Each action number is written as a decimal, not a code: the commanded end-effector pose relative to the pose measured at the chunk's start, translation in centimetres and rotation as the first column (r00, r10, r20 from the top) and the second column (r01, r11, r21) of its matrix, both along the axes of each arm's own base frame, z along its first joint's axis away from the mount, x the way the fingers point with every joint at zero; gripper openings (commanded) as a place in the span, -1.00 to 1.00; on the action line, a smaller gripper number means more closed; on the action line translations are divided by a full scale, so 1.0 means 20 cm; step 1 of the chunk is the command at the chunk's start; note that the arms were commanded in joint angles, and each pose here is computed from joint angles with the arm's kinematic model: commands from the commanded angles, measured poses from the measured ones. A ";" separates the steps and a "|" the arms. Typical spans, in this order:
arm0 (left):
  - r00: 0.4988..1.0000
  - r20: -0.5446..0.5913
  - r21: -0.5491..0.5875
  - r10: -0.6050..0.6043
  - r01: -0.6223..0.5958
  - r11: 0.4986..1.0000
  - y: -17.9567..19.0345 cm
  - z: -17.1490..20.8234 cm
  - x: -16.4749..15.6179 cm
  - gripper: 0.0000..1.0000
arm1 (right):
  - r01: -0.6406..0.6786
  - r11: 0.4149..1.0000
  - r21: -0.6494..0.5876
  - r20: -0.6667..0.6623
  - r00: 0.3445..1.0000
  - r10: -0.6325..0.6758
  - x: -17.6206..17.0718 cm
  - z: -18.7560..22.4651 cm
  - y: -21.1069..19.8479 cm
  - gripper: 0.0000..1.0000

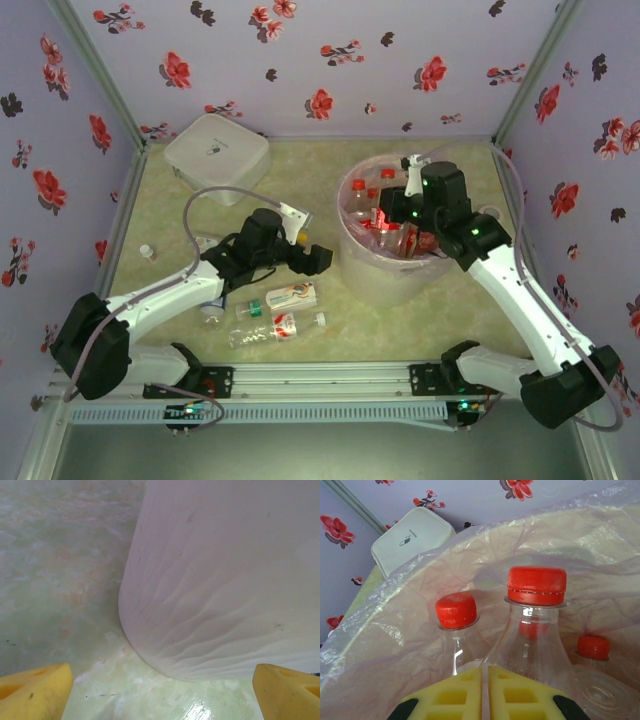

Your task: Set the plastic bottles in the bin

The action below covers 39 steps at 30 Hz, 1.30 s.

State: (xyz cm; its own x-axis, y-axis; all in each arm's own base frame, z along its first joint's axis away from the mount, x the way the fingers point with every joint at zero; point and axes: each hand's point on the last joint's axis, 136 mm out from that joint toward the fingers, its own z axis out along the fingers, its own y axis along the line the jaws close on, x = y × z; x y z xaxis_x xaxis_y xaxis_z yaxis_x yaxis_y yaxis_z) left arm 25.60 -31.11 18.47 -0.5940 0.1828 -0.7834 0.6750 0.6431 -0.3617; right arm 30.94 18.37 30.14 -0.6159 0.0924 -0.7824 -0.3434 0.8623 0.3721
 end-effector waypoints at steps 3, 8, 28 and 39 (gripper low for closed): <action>0.997 0.076 0.113 -0.002 -0.006 0.994 0.09 0.11 -0.01 0.92 | -0.021 0.999 -0.027 -0.020 1.000 0.020 -0.03 0.02 0.00 -0.49; 1.000 -0.012 0.327 -0.002 0.006 0.945 0.31 0.02 -0.14 1.00 | 0.009 0.999 -0.044 0.095 0.995 -0.005 -0.06 0.26 -0.07 0.28; 0.902 -0.407 0.632 0.146 0.162 0.758 0.57 -0.41 -0.80 0.99 | 0.087 0.994 -0.070 0.216 0.974 -0.070 -0.11 0.42 -0.21 0.68; 0.914 -0.341 0.718 0.222 0.101 0.688 0.59 -0.66 -0.74 1.00 | 0.083 0.993 -0.084 0.229 0.971 -0.062 -0.13 0.44 -0.22 0.69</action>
